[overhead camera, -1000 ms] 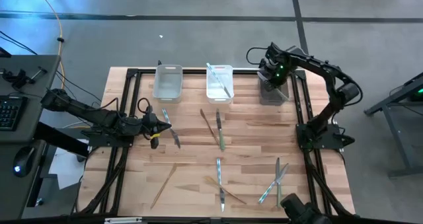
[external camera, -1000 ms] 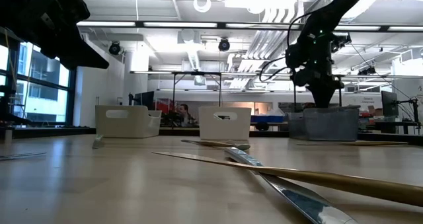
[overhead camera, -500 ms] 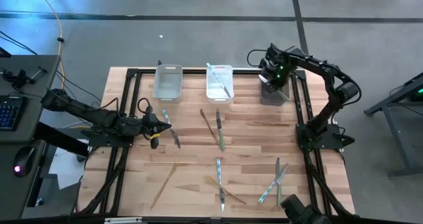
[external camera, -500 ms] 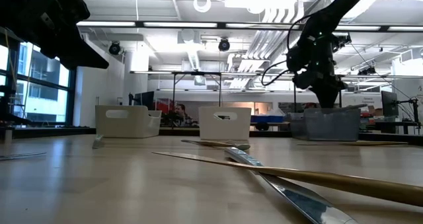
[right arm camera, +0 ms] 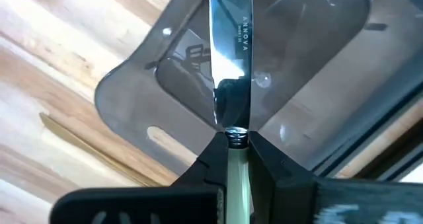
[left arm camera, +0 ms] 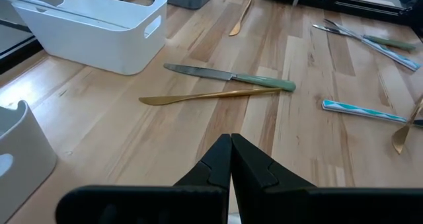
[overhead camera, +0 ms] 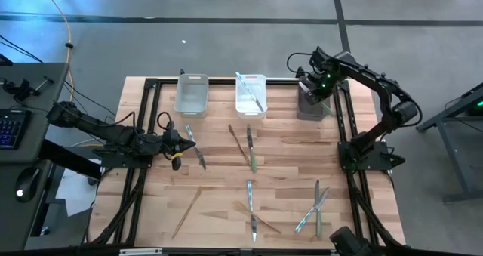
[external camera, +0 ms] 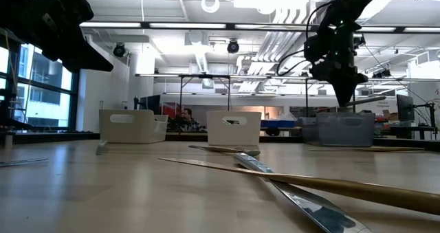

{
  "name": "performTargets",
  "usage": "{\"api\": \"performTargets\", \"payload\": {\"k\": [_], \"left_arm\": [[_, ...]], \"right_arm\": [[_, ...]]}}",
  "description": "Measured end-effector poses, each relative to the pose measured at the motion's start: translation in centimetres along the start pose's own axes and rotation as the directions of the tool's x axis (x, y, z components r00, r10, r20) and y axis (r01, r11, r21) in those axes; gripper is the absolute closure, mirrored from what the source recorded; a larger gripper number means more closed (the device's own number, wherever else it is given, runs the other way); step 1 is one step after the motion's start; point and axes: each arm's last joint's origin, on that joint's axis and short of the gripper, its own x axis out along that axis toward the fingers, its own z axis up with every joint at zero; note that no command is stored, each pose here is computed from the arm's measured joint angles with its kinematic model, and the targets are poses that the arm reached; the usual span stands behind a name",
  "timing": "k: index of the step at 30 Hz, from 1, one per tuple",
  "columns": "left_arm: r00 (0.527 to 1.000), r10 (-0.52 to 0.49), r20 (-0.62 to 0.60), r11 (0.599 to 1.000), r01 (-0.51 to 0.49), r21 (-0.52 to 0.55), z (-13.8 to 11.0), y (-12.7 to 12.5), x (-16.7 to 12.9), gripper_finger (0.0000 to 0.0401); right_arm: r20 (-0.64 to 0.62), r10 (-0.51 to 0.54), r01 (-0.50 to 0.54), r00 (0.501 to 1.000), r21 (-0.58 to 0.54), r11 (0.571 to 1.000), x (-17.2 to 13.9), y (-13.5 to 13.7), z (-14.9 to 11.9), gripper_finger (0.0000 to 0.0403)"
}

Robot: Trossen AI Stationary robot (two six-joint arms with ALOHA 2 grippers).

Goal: Sort silverware by color (type)
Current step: Put the top right green table knife into the black bin

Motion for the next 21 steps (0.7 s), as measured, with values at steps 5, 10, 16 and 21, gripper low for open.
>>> {"api": "performTargets", "payload": {"k": [5,10,16,21], "left_arm": [[1.0,0.0,0.001,1.0,0.0,-0.001,0.0,0.0,0.0,0.0401],[1.0,0.0,0.001,1.0,0.0,0.0,0.0,0.0,0.0,0.0401],[1.0,0.0,0.0,1.0,0.0,0.0,0.0,0.0,0.0,0.0401],[1.0,0.0,0.0,1.0,0.0,0.0,0.0,0.0,0.0,0.0401]], "right_arm": [[0.005,-0.012,0.012,1.0,0.061,0.998,0.3,-1.0,0.3,0.0393],[0.007,-0.01,0.009,1.0,0.101,0.995,0.9,-1.7,0.9,0.0393],[0.004,0.016,-0.016,1.0,0.114,0.993,1.5,-1.8,1.4,0.0393],[0.003,0.018,-0.018,1.0,0.13,0.991,2.2,-1.9,1.8,0.0394]]}}
